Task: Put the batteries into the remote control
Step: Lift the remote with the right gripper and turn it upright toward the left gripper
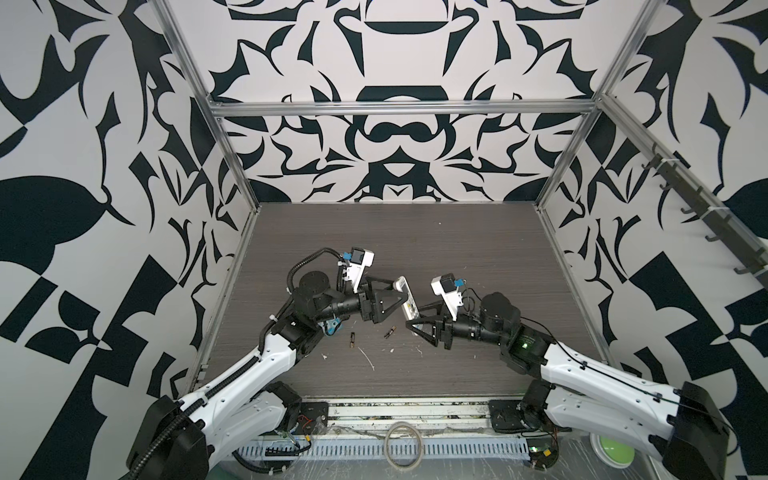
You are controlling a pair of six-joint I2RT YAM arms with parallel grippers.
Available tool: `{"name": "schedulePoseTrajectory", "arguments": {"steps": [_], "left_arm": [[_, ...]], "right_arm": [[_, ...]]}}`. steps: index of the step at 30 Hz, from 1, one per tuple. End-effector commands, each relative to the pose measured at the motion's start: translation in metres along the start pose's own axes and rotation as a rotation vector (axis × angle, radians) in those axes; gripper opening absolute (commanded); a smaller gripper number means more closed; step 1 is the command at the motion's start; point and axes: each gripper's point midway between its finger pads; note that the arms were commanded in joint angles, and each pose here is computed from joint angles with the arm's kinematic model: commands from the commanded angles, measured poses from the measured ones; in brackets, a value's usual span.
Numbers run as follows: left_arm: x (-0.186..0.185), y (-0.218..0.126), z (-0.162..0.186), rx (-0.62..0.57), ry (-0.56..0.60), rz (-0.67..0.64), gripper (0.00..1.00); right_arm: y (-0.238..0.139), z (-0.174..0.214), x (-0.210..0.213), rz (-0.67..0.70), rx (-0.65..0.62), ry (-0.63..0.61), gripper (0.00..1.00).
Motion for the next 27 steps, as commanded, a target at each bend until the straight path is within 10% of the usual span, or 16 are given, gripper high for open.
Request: {"name": "schedulePoseTrajectory", "arguments": {"steps": [1, 27], "left_arm": [[-0.01, 0.007, -0.006, -0.003, 0.029, 0.045, 0.99], [-0.05, 0.007, -0.008, -0.024, 0.117, 0.145, 0.88]], "right_arm": [[-0.004, -0.024, 0.027, -0.128, -0.083, -0.058, 0.32], [-0.009, -0.032, 0.045, -0.318, -0.104, -0.019, 0.32]]}}
Point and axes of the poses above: each gripper's point midway between its finger pads, its own y axis out along the fingers, its own x axis along the line the jaws close on, z = x × y
